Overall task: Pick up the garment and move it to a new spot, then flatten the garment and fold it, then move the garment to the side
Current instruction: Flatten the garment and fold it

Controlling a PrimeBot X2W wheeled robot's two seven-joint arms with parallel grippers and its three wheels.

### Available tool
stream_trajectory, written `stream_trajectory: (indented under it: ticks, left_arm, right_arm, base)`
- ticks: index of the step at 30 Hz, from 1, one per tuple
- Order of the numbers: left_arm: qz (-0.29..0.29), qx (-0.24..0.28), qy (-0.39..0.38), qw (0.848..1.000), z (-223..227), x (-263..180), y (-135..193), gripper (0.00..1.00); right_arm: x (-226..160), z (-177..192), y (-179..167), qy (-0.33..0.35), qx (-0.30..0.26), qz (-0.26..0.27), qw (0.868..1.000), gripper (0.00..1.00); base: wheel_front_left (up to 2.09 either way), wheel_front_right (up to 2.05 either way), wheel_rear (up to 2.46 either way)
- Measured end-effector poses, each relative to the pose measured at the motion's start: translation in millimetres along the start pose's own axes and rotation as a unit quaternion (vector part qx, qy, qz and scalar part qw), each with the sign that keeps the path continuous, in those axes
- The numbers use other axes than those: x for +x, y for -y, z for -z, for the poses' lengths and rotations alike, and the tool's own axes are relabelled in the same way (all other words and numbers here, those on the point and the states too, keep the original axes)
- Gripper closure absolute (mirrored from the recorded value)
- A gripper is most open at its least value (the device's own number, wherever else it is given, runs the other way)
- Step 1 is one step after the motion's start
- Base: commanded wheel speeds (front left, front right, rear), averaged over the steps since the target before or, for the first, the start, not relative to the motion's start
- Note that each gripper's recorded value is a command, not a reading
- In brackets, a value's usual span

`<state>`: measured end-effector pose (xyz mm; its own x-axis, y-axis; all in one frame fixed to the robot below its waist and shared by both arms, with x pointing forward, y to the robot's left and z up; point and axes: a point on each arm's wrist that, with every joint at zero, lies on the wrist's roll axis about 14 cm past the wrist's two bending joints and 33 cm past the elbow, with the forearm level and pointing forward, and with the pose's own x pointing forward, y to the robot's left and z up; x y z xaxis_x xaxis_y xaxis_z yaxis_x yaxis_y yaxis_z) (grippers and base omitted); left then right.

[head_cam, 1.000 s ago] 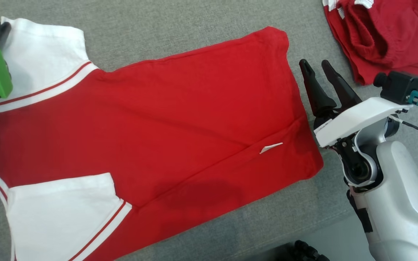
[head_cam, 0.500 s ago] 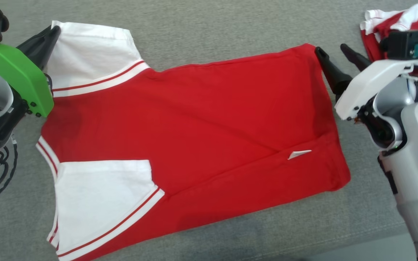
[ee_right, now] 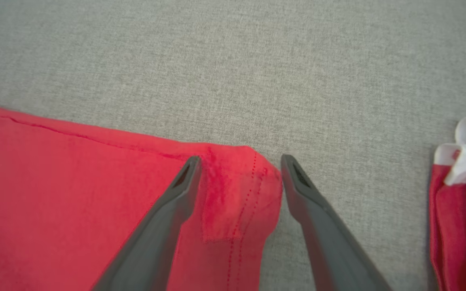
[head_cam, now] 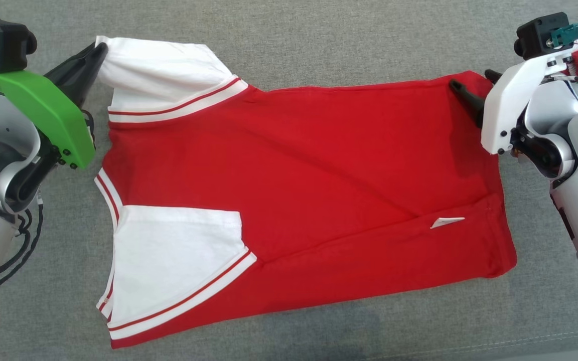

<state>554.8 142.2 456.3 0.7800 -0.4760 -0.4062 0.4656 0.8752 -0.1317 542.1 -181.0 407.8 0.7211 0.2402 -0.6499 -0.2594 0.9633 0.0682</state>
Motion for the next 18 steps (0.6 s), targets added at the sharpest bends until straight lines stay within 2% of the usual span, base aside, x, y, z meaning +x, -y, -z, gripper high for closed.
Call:
stream_trajectory:
  ticks: [3, 6, 12, 13, 14, 18]
  left_arm:
    - [0.000, -0.001, 0.001, 1.000, 0, -1, 0, 1.00]
    - [0.000, -0.002, 0.002, 1.000, 1, 1, 0, 1.00]
    - [-0.001, -0.004, 0.001, 1.000, 3, 1, -1, 1.00]
    - [-0.001, -0.004, 0.001, 1.000, 3, 1, -2, 1.00]
    - [-0.002, -0.004, 0.002, 1.000, 2, 1, -2, 1.00]
    - [-0.003, -0.006, 0.005, 1.000, 2, 0, -3, 1.00]
  right_arm:
    - [2, 6, 0, -0.024, -0.006, -0.002, 1.000, 0.00]
    - [4, 10, 0, -0.039, -0.011, -0.002, 0.999, 0.52]
    - [9, 11, -3, -0.048, -0.018, -0.005, 0.999, 0.80]
    - [11, 12, -3, -0.049, -0.019, -0.005, 0.999, 0.87]
    - [12, 11, -4, -0.047, -0.020, -0.005, 0.999, 1.00]
    - [17, 4, -5, -0.031, -0.029, -0.003, 0.999, 1.00]
  base:
    - [0.00, 0.00, 0.00]
    - [0.00, 0.00, 0.00]
    - [0.00, 0.00, 0.00]
    - [0.00, 0.00, 0.00]
    - [0.00, 0.00, 0.00]
    - [0.00, 0.00, 0.00]
